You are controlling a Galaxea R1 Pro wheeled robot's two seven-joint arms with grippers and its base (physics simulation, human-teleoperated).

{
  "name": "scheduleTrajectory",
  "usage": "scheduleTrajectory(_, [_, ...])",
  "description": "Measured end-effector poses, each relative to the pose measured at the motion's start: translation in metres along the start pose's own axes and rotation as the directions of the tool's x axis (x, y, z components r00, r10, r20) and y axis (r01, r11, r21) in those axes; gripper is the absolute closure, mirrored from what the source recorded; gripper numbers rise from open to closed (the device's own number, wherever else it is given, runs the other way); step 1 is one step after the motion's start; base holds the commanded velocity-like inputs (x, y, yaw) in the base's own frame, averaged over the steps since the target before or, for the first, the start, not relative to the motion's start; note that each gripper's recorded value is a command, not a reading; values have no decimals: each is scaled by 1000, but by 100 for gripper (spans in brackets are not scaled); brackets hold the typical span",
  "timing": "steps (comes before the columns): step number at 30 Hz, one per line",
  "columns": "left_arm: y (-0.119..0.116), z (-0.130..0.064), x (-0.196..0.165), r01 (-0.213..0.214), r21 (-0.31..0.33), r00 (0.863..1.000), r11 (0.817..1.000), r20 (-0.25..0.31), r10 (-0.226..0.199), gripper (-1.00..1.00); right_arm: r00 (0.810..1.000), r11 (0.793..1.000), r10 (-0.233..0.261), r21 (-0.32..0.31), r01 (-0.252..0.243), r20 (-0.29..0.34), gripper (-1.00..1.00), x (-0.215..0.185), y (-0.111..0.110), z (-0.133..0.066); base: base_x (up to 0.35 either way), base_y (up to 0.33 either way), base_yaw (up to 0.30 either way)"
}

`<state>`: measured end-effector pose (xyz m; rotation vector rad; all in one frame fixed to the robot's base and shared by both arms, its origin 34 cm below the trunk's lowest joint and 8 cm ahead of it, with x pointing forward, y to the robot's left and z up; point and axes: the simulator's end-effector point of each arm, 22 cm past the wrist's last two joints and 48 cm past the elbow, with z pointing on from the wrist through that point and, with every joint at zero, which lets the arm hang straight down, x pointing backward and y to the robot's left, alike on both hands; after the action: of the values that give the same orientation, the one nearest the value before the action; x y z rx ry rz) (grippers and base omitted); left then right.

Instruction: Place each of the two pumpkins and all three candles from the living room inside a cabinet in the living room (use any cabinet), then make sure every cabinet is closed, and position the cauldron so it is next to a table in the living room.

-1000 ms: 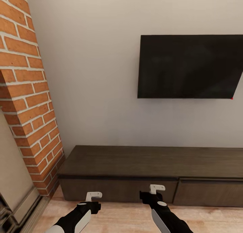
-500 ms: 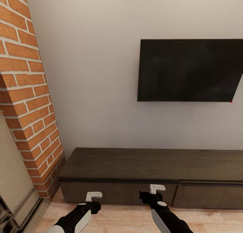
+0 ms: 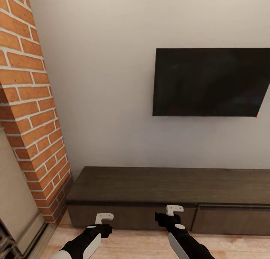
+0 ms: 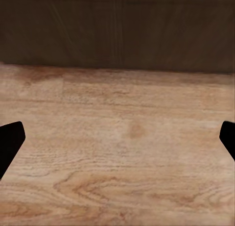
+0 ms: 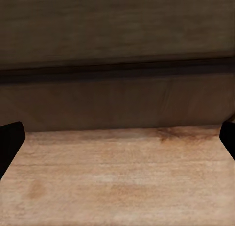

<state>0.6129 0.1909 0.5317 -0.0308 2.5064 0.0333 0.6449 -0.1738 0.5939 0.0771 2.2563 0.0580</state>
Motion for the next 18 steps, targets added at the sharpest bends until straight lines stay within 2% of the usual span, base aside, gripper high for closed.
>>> scheduleTrajectory(18, [1,-25,-23,-1,-1,1000,1000,0,1,-100,1000,1000,-1,0,1,-1,-100,-28,3,-19,0,0,0])
